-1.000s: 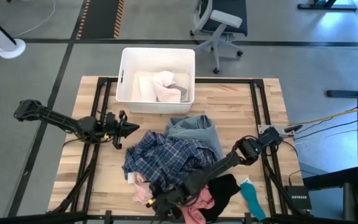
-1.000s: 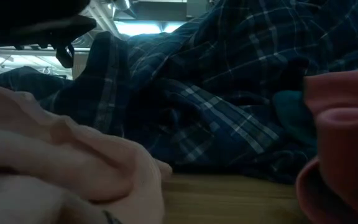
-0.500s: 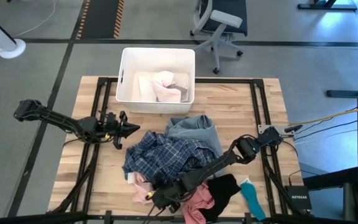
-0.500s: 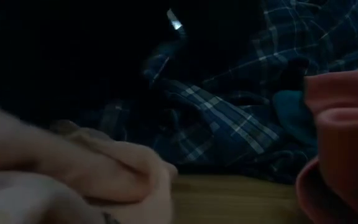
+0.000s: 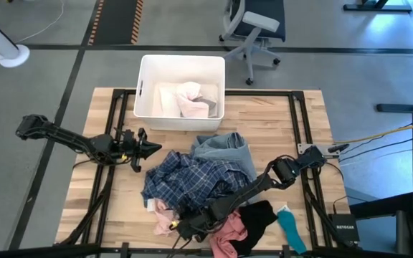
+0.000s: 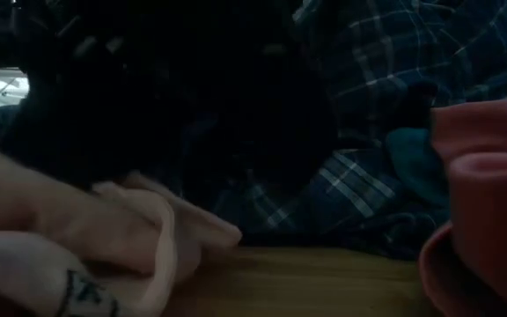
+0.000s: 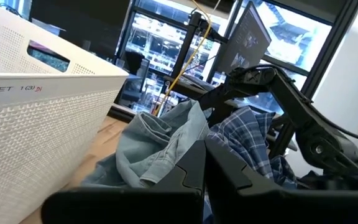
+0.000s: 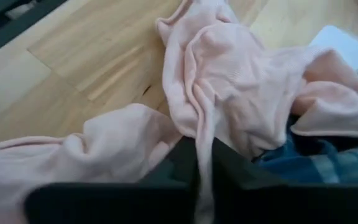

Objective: Sort clothes
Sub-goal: Put the light pink underwear into the white bin

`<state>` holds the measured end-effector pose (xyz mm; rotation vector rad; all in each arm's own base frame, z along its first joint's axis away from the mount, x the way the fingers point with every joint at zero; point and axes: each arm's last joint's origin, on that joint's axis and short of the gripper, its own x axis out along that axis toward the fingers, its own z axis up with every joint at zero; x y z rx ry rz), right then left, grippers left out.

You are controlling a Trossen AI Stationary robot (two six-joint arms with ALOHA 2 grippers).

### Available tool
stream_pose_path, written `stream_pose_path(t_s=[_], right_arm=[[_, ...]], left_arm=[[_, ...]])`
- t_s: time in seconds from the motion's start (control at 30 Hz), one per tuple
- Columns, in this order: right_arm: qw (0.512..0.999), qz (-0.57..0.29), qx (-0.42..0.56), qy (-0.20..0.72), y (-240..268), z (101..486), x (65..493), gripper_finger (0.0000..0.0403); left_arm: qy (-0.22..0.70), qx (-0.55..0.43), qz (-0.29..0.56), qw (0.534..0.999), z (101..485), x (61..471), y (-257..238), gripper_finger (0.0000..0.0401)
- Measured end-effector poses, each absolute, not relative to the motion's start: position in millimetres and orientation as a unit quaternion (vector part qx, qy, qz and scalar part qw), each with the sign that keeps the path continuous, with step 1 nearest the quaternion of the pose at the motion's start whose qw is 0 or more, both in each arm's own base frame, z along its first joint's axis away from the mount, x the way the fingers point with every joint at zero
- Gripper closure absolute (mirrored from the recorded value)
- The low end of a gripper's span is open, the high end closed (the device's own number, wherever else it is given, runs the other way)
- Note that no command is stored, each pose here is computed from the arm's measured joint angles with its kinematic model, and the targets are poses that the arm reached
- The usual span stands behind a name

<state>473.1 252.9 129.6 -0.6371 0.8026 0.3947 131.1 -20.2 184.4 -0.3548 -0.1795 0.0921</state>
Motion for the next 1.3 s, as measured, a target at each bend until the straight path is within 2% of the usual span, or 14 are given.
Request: stream_pose_path(t_s=[0.07, 0.23, 0.4, 0.63, 0.83, 0.97, 1.3], right_arm=[[0.851, 0.19, -0.31, 0.379, 253, 133, 474, 0.0387], [0.845, 0.195, -0.336, 0.367, 260, 158, 475, 0.036], [0.828, 0.184, -0.39, 0.358, 268, 194, 472, 0.0391], [0.812, 0.148, -0.432, 0.364, 259, 236, 460, 0.0385], [0.816, 0.09, -0.45, 0.351, 246, 282, 444, 0.0393], [0.797, 0.051, -0.481, 0.362, 236, 302, 431, 0.0388], [0.792, -0.044, -0.487, 0.366, 182, 370, 404, 0.0389]], left_arm=[[-0.087, -0.171, 0.046, 0.98, 184, 131, -20, 0.0401], [-0.081, -0.166, 0.048, 0.982, 183, 131, -20, 0.0401], [-0.081, -0.166, 0.048, 0.982, 183, 131, -20, 0.0401], [-0.079, -0.166, 0.048, 0.982, 182, 131, -20, 0.0401], [-0.079, -0.166, 0.047, 0.982, 183, 131, -20, 0.0401], [-0.079, -0.166, 0.048, 0.982, 182, 131, -20, 0.0401], [-0.079, -0.166, 0.048, 0.982, 182, 131, -20, 0.0401]])
